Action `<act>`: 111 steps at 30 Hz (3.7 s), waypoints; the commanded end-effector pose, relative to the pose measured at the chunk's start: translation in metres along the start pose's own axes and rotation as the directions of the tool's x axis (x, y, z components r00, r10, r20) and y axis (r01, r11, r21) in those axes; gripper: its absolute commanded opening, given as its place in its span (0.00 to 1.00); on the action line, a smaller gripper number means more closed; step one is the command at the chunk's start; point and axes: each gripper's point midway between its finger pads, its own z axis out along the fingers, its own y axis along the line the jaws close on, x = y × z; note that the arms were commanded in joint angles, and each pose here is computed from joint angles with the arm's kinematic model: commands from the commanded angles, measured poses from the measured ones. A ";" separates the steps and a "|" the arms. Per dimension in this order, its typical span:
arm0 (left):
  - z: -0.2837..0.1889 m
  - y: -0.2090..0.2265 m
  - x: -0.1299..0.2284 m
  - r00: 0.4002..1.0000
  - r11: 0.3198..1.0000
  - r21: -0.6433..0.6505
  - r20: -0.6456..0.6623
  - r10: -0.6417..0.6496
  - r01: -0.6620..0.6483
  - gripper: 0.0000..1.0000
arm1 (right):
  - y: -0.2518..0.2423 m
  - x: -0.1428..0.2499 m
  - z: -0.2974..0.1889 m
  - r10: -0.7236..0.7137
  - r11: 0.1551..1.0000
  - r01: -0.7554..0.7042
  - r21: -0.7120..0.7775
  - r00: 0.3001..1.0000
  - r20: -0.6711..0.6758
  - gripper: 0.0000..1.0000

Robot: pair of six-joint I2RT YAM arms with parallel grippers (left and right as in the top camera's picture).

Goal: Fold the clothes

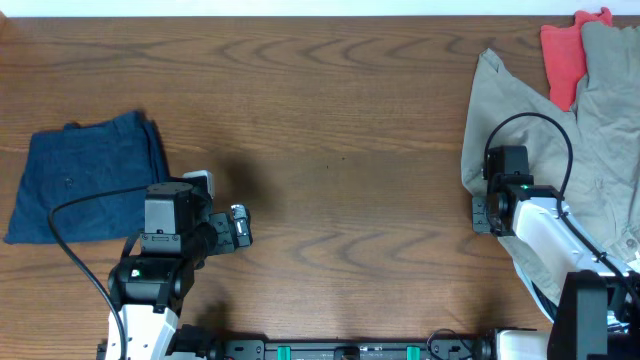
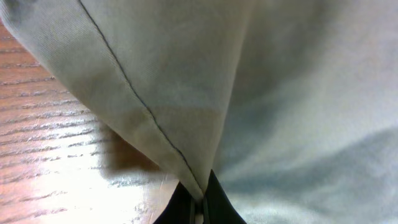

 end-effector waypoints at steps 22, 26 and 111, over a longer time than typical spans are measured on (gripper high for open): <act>-0.005 -0.003 -0.011 0.999 1.000 0.013 0.035 -0.017 0.017 0.98 | 0.206 -0.080 -0.270 -0.046 0.401 0.455 -0.795 0.877 0.478 0.73; -0.005 -0.003 -0.011 0.996 0.996 0.015 0.034 -0.084 0.084 0.98 | 0.198 -0.081 -0.240 -0.103 0.571 0.447 -0.688 0.871 0.481 0.99; 0.066 -0.059 0.048 0.705 0.904 -0.071 -0.601 -0.376 0.421 0.98 | 0.016 -0.055 -0.136 0.167 0.878 -0.135 -0.459 0.986 0.030 0.99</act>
